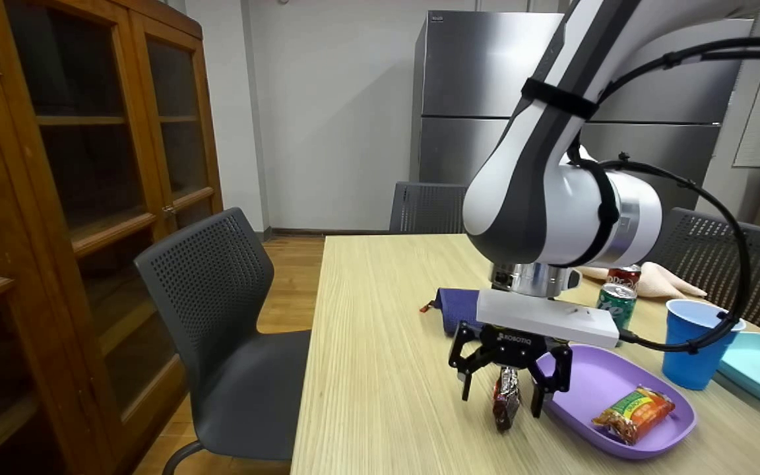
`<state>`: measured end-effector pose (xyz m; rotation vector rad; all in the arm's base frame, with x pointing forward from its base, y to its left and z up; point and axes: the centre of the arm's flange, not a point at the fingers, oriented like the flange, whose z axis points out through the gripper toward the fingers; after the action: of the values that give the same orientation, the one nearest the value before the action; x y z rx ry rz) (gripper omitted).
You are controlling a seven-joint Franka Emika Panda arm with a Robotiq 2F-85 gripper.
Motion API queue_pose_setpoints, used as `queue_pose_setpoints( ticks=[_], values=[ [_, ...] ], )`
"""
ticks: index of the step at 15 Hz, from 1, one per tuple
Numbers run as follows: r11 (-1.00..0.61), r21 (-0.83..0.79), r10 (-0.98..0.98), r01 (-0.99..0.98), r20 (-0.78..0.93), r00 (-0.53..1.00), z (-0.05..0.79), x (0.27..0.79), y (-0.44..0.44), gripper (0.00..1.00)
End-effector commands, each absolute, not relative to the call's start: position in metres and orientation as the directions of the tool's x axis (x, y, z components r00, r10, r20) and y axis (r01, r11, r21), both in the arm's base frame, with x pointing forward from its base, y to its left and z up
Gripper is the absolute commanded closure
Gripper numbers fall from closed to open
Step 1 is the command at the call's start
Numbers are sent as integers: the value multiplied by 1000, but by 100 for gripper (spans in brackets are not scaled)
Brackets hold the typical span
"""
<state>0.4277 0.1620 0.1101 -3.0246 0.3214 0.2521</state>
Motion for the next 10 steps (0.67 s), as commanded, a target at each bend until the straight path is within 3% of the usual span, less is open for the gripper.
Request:
queue_pose_setpoints(
  ticks=[1,5,6,7,10],
  values=[
    [-965,-79,-232,-248,-169,958,110,427,169,0],
    [-965,-79,-235,-251,-170,957,109,426,169,0],
    [-965,-79,-235,-251,-169,957,109,425,169,25],
    [-965,-78,-234,-250,-168,957,109,425,169,28],
    [-965,-78,-235,-250,-168,957,109,425,169,51]
  ],
)
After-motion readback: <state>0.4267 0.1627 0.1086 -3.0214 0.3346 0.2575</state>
